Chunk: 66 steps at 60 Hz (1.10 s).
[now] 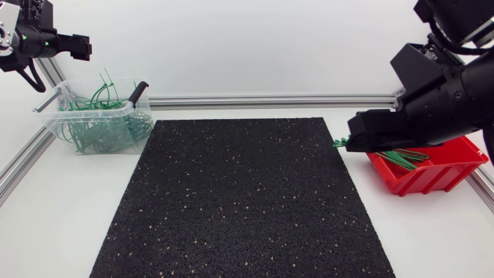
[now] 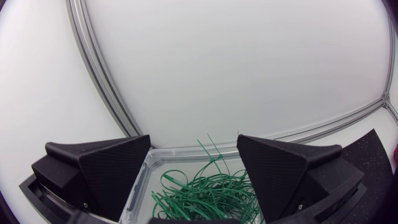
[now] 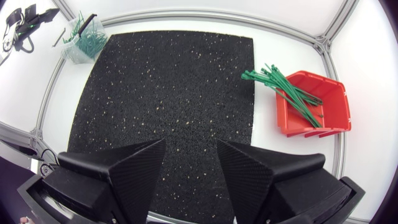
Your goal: Take a green cable tie from the red box, thread the tail through the head to close it, then place it in the transparent bin on the left.
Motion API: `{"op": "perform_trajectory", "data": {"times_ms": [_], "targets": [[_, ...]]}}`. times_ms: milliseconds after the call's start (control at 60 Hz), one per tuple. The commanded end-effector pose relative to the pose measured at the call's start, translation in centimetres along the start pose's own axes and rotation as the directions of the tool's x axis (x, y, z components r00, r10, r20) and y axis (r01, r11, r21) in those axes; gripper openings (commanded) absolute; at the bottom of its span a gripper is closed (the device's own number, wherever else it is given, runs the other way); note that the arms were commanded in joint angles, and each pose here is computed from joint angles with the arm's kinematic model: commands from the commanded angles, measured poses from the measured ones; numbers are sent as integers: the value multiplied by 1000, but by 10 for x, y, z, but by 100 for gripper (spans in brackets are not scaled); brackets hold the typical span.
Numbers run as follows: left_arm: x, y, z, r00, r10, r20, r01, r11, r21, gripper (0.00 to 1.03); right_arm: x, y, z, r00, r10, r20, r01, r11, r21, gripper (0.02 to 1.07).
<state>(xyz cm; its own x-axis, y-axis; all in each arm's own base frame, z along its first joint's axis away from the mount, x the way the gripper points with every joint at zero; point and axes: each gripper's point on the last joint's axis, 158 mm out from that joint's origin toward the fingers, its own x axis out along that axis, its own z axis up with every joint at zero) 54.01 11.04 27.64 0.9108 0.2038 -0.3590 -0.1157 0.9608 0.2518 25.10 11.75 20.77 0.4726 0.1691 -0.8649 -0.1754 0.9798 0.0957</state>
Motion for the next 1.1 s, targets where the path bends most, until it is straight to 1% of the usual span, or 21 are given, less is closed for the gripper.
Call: {"op": "perform_trajectory", "data": {"times_ms": [0, 150, 267, 333, 417, 483, 567, 683, 817, 967, 1033, 1083], "targets": [[-22, -9, -4, 1000, -8, 4, 8, 1000, 18, 99, 1, -17, -1, 999, -42, 29, 41, 999, 12, 66], [-55, -22, -8, 999, -28, 22, 28, 1000, -1, 99, 0, -41, 0, 994, -84, 70, 83, 996, 25, 66], [-90, -37, -7, 994, -46, 97, 45, 999, 9, 99, -4, -59, -3, 986, -115, 124, 111, 993, 36, 66], [-110, -42, -10, 992, -54, 118, 56, 998, -8, 99, -5, -64, -7, 982, -121, 145, 118, 992, 35, 66], [-124, -42, -15, 991, -55, 122, 59, 998, -34, 99, -9, -69, -10, 973, -124, 195, 120, 992, 31, 68], [-138, -45, -21, 990, -60, 130, 66, 997, -39, 99, -10, -73, -18, 969, -129, 211, 126, 992, 27, 68], [-159, -50, -32, 987, -71, 143, 76, 996, -34, 99, -6, -80, -29, 962, -145, 230, 142, 989, 31, 68], [-182, -60, -46, 982, -91, 168, 101, 994, -53, 99, -2, -90, -41, 954, -170, 248, 164, 985, 45, 68], [-208, -70, -68, 974, -111, 198, 123, 991, -47, 99, -5, -98, -52, 933, -187, 306, 177, 982, 60, 68], [-227, -77, -96, 968, -121, 220, 135, 989, -51, 99, -1, -100, -63, 920, -191, 341, 177, 982, 73, 68], [-234, -77, -111, 966, -114, 232, 132, 989, -66, 99, 3, -105, -63, 901, -206, 382, 187, 979, 88, 68], [-237, -78, -115, 963, -112, 246, 133, 989, -70, 99, 5, -108, -65, 893, -215, 395, 192, 977, 97, 68]]}}
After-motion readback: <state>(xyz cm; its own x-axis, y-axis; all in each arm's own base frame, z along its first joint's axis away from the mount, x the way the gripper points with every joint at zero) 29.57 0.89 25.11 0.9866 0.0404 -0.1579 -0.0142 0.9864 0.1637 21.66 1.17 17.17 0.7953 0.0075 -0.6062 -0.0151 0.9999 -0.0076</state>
